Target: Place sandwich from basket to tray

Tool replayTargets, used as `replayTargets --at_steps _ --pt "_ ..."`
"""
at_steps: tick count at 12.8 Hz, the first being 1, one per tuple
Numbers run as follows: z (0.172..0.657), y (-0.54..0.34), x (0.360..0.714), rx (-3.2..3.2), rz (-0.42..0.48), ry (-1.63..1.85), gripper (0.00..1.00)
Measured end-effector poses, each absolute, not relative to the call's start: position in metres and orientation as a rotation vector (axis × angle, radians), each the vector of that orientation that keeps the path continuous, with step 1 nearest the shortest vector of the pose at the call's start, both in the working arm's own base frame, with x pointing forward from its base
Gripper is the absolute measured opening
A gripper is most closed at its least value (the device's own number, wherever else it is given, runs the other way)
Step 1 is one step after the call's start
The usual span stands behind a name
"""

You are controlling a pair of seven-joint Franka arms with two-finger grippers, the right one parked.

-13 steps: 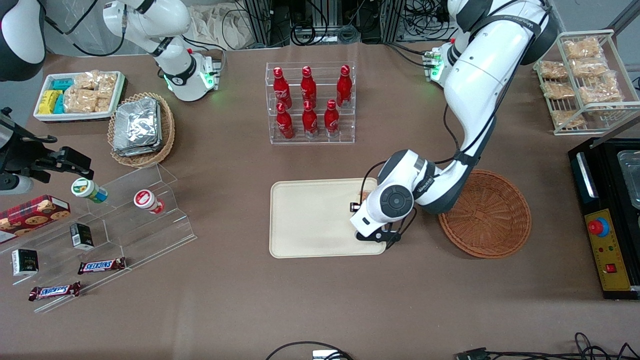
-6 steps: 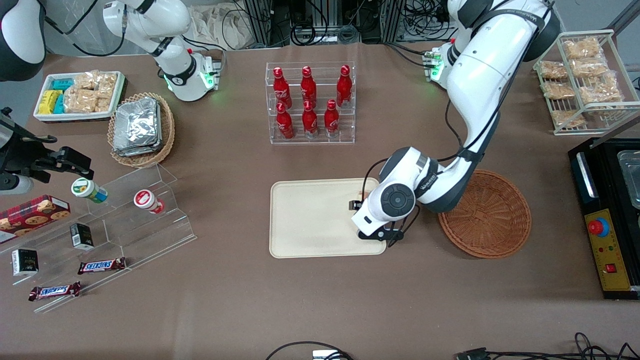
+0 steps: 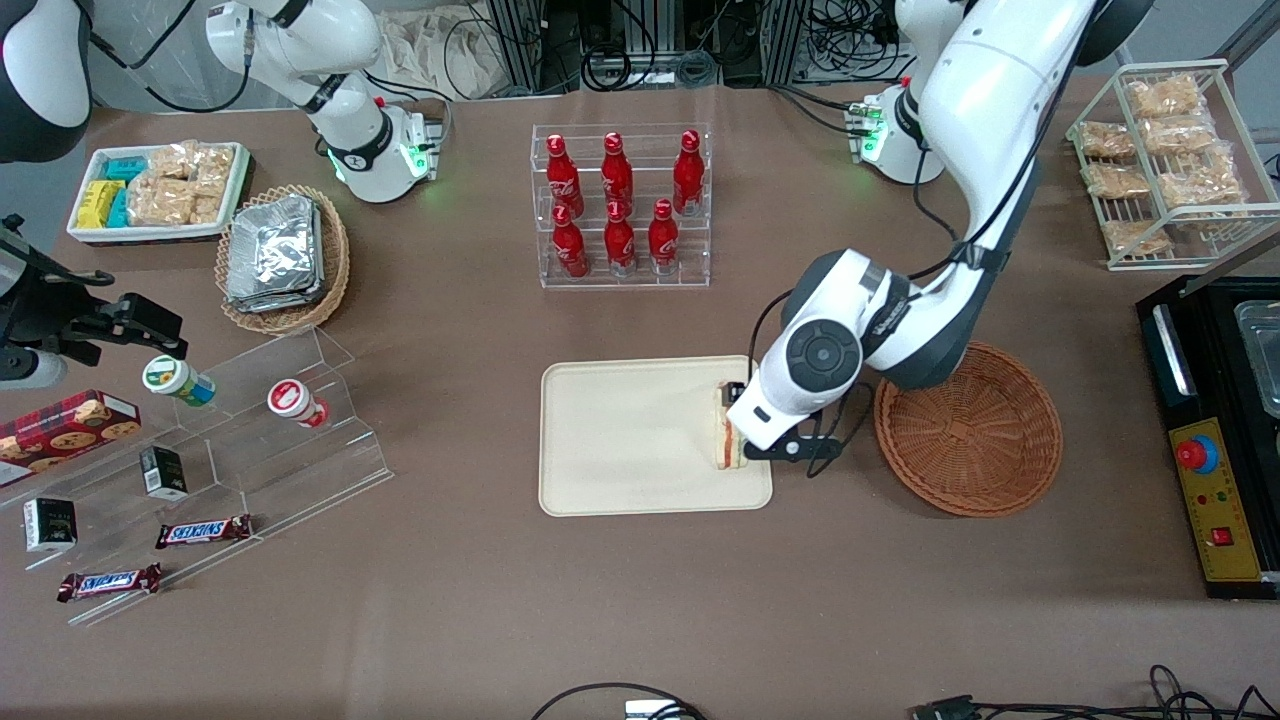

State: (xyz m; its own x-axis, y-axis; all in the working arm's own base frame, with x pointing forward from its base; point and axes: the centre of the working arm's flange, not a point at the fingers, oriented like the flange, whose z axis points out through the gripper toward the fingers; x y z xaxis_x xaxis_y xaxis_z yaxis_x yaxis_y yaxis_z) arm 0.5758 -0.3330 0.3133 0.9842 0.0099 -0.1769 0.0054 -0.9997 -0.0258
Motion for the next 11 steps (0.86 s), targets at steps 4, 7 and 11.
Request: replayTargets --at_steps 4,7,11 --pt "0.338 -0.287 0.548 -3.072 0.212 -0.073 1.0" --pt "0.372 -0.24 0.529 -3.046 0.159 -0.119 1.0" --pt "0.423 -0.177 0.529 -3.024 0.121 -0.151 1.0"
